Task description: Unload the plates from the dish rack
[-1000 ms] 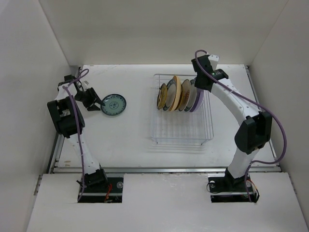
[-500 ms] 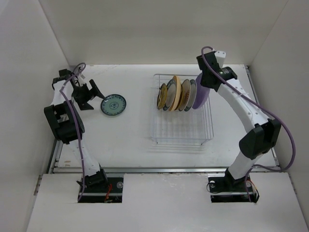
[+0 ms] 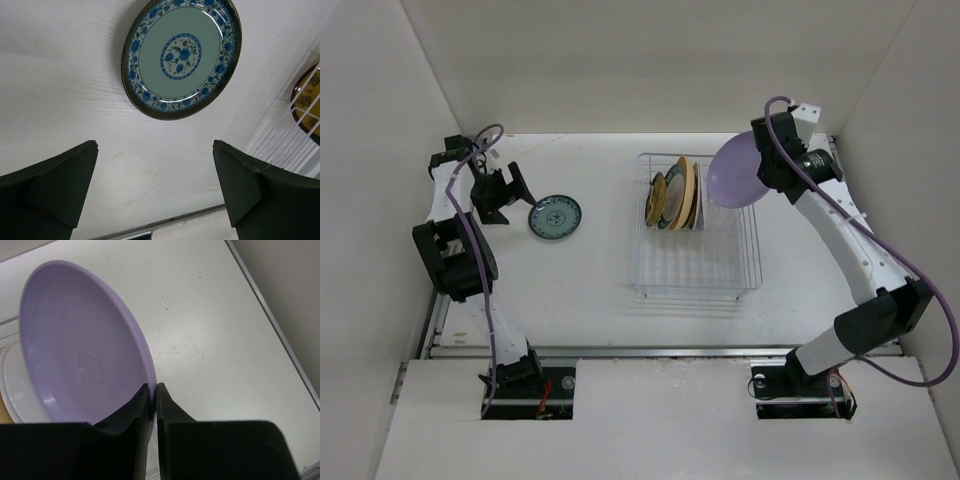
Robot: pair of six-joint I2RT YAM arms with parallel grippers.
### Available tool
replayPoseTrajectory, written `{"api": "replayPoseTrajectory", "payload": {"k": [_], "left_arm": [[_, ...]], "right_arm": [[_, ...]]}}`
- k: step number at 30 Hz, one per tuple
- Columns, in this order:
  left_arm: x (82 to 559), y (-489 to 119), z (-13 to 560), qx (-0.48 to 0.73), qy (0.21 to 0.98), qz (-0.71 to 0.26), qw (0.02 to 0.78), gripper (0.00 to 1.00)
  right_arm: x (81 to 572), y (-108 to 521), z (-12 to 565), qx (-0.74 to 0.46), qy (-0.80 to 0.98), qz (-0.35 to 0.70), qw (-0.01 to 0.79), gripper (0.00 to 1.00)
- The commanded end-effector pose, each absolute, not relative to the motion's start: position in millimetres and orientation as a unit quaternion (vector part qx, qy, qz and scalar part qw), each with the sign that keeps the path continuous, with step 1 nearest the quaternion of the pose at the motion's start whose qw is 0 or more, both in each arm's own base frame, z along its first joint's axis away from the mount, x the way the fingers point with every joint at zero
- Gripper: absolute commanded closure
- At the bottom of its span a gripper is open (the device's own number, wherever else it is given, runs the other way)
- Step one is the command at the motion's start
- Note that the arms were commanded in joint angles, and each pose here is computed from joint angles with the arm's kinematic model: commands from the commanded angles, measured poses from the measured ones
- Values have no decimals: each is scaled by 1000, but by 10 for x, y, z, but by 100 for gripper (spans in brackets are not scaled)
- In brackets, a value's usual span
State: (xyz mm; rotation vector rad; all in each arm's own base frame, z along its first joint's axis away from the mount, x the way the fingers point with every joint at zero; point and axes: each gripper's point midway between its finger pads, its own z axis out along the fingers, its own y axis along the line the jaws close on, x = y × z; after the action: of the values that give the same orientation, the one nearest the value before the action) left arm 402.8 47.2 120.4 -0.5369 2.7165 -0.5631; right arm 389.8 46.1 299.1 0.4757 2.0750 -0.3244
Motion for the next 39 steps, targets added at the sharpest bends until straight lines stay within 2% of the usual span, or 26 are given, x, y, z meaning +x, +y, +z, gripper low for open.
{"api": "replayPoseTrajectory", "payload": {"k": [1,8,23,28,32,34,37,39], "left_arm": [[3912,516,1699,-148,954,-164,203,0],[3697,651,1851,-104,963,-105,225,0],[3706,740,2004,-120,956,-105,247,0],[3726,747,2083,-119,954,-104,255,0],[3687,761,2178,-119,953,-95,263,0],[3659,821,2211,-128,952,-75,266,0],[3593,1027,2292,-151,952,-14,267,0],[3497,1176,2367,-174,950,9,261,0]], "right_arm": [[3868,526,3247,206,826,-92,516,100],[3838,494,3347,213,817,-88,528,100],[3839,531,3606,216,801,-68,554,100],[3668,504,3885,215,786,-49,577,100],[3592,1254,4164,111,780,116,605,100],[3509,1996,4092,14,781,232,579,100],[3253,2895,3786,-102,794,310,513,100],[3155,3439,3251,-179,819,299,456,100]]}}
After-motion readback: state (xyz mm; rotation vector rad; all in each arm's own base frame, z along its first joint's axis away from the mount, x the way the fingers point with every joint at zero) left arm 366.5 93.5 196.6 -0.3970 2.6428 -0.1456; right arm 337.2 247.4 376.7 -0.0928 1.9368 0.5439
